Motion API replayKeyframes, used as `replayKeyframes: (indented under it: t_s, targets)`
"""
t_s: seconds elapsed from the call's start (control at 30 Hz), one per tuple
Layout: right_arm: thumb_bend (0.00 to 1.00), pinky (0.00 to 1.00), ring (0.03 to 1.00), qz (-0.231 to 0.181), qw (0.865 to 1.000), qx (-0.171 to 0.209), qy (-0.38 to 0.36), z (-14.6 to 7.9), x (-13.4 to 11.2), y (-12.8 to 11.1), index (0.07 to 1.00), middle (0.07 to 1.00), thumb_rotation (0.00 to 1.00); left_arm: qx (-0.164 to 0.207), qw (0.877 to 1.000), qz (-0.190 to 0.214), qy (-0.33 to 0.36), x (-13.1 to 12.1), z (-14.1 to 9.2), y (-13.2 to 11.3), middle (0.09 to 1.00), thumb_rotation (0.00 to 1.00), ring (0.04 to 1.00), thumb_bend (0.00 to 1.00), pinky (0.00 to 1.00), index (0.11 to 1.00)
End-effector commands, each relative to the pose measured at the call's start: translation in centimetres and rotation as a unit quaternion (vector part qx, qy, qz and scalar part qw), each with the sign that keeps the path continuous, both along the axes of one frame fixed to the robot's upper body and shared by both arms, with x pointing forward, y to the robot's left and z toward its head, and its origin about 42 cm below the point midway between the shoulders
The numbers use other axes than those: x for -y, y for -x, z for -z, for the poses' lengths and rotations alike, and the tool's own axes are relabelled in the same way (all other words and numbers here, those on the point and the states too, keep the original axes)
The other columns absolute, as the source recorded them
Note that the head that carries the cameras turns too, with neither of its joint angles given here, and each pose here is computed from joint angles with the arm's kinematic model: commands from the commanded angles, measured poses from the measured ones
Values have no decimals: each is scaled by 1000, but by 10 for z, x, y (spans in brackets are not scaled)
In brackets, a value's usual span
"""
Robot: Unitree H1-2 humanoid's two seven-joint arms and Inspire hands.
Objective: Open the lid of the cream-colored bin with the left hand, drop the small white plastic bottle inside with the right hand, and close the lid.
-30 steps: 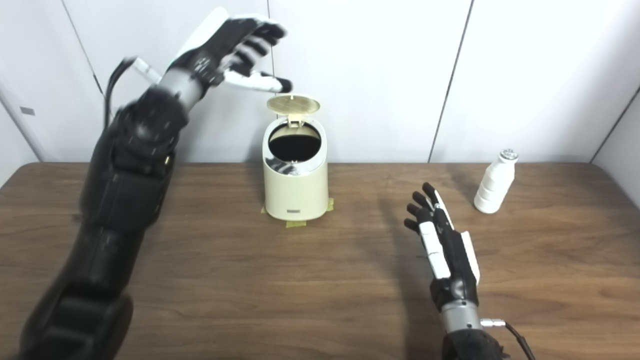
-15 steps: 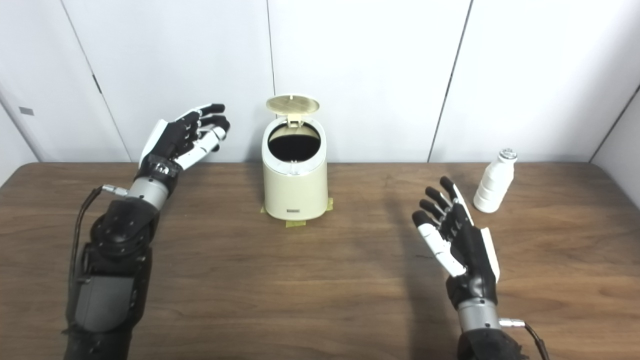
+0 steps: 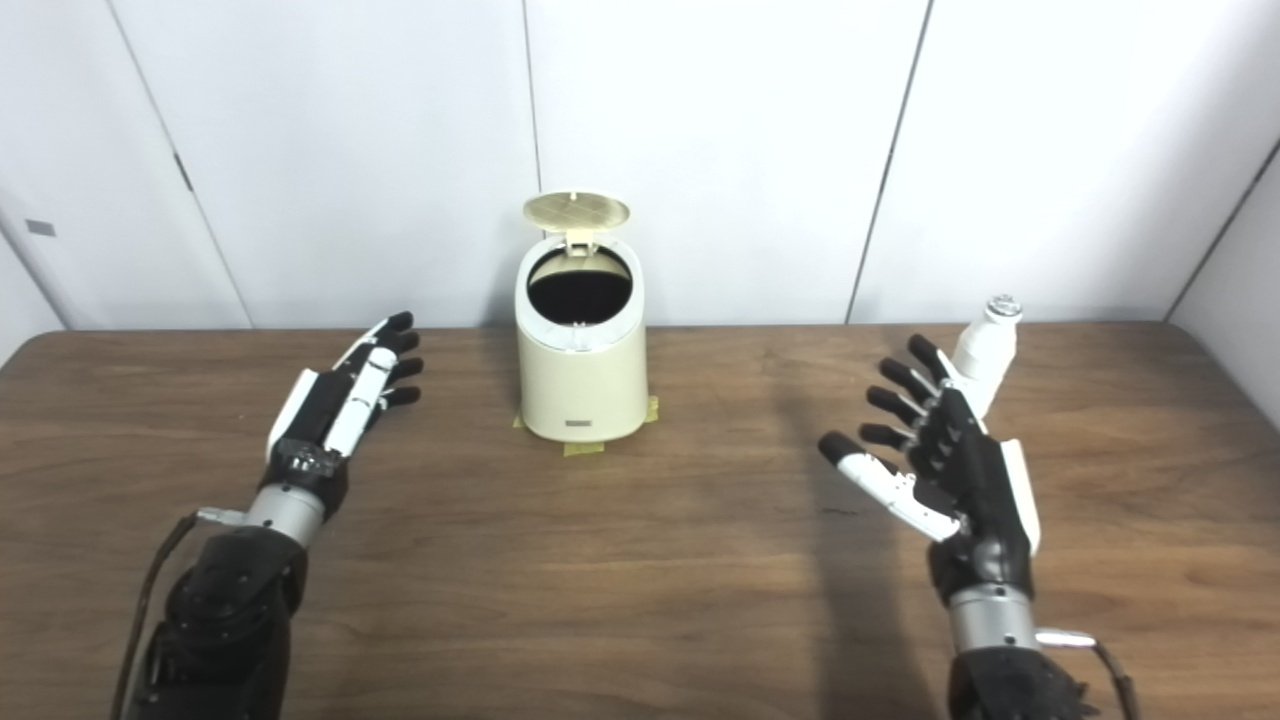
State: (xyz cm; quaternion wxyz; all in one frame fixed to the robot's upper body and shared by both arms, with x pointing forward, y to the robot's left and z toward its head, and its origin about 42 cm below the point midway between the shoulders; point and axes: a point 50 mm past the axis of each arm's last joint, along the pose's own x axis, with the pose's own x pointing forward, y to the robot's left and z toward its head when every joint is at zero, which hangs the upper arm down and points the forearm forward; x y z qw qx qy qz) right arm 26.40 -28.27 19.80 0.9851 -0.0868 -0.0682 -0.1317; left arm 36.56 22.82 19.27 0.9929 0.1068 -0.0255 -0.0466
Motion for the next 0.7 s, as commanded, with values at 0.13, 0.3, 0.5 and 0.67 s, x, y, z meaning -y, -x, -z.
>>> replayKeyframes:
  t_s: [0.13,0.3,0.5,0.67]
  targets:
    - [783,711,753,57,994,36,81,-30,22,10,870,816,197,43,999,6,-5,-9,-16,-3,931,930,892,487,847,965]
    - [817,752,767,105,988,24,112,-39,34,13,874,821,206,36,999,9,5,-19,-13,-8,940,917,912,463,877,978]
    - [796,709,752,141,980,14,138,-42,40,11,865,809,108,31,999,6,-4,-34,-12,-14,940,933,908,469,879,978]
    - [822,697,753,169,973,-2,159,-39,54,4,868,816,109,30,999,4,12,-40,-19,-14,956,949,927,455,916,992]
